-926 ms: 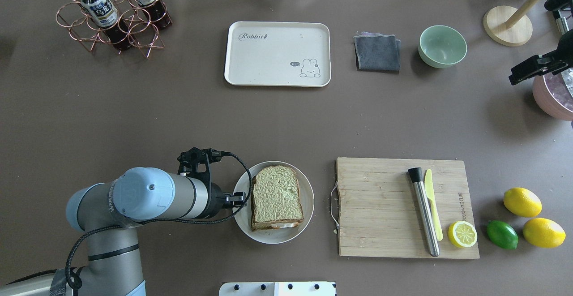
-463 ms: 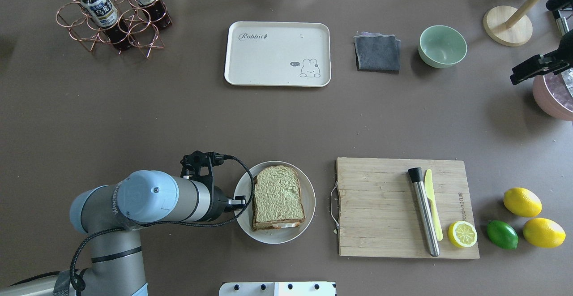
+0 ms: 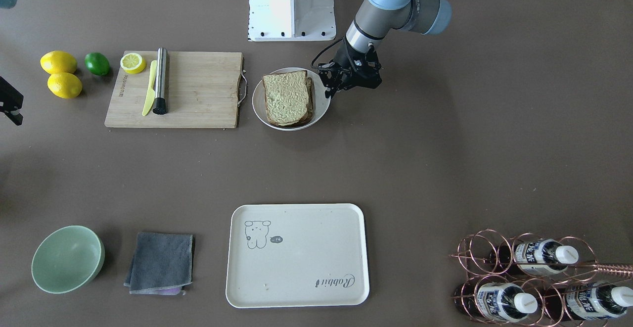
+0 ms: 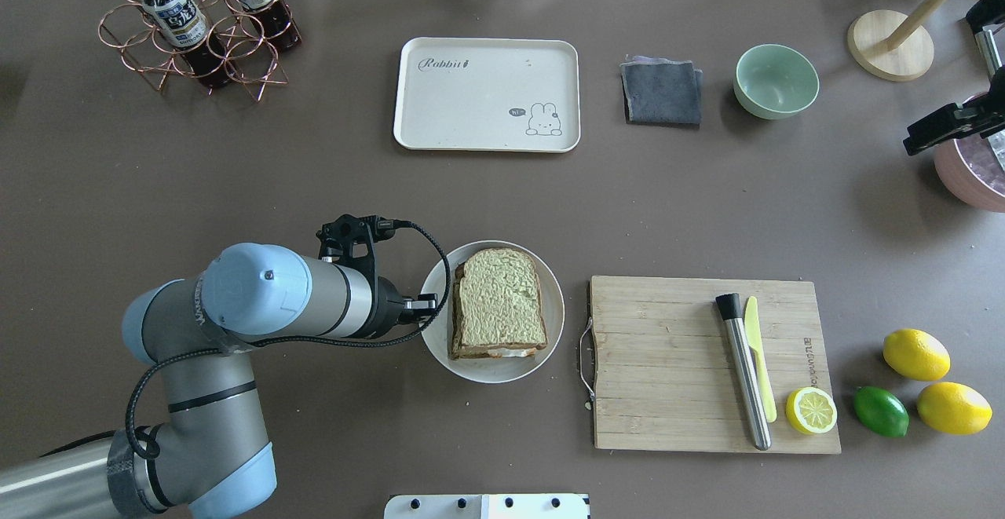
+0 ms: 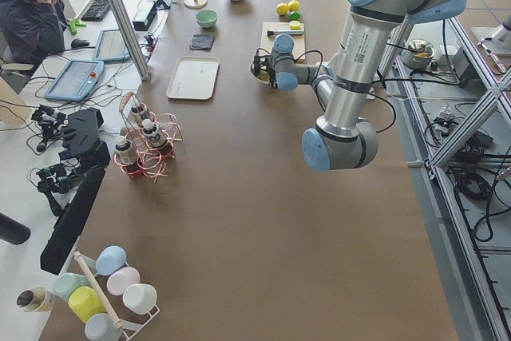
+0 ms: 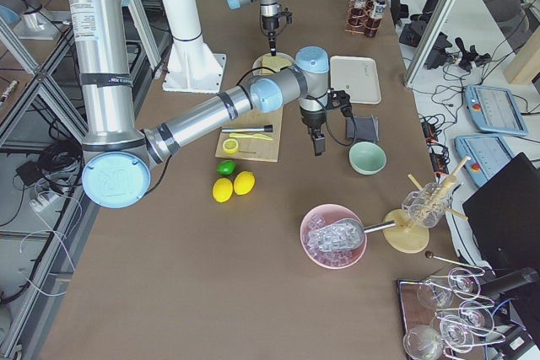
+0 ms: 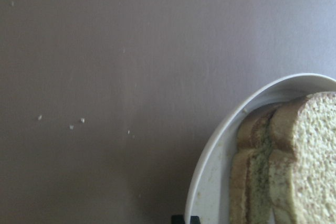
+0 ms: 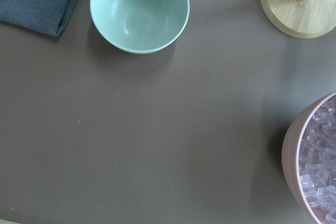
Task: Make sandwich and place on tray
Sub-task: 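Carry the plate with the left gripper and lower it onto the tray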
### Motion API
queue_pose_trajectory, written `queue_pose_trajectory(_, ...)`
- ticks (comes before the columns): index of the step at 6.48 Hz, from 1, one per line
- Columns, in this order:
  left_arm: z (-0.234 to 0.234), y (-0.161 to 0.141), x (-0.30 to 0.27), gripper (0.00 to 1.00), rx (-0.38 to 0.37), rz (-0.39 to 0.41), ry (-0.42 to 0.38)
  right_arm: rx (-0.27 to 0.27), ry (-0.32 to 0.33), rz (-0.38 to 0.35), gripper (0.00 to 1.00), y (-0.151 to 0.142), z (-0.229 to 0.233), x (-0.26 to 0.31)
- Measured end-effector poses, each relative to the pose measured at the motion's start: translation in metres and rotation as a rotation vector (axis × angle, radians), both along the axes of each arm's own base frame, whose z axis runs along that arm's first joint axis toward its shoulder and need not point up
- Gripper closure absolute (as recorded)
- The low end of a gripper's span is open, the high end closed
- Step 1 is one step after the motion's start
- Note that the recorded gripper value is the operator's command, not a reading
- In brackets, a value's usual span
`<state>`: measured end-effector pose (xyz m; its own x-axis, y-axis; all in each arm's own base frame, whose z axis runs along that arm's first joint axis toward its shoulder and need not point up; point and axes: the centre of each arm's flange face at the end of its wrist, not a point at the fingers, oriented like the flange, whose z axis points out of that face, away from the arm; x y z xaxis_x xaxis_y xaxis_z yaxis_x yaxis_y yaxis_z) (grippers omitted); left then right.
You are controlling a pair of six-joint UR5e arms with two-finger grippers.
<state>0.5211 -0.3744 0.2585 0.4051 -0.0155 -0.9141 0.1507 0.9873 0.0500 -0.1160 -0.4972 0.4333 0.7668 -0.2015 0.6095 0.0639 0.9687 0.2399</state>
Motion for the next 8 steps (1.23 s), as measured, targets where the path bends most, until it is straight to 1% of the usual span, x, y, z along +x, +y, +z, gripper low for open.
queue_pose_trajectory(1,-0.006,-0.05,-0.015,1.0,0.01,-0.01,-0.004,-0.005,0.003,0.0,0.0,0.002,0.004,0.001)
queue_pose_trajectory(3,-0.029,-0.158,-0.027,1.0,0.018,-0.03,-0.022,-0.006,0.005,0.0,0.0,0.003,0.006,0.003)
queue_pose_trajectory(4,-0.041,-0.203,-0.027,1.0,0.018,-0.038,-0.03,-0.008,0.005,0.0,0.0,0.004,0.007,0.004)
queue_pose_trajectory(6,-0.051,-0.28,-0.023,1.0,0.032,-0.049,-0.072,-0.009,0.012,-0.004,0.0,0.003,0.013,0.009)
queue_pose_trajectory(7,-0.045,-0.308,-0.021,1.0,0.043,-0.048,-0.1,-0.01,0.015,-0.005,0.0,0.002,0.016,0.011)
queue_pose_trajectory(8,-0.034,-0.33,-0.02,1.0,0.055,-0.045,-0.126,-0.012,0.017,-0.005,0.0,0.001,0.018,0.013)
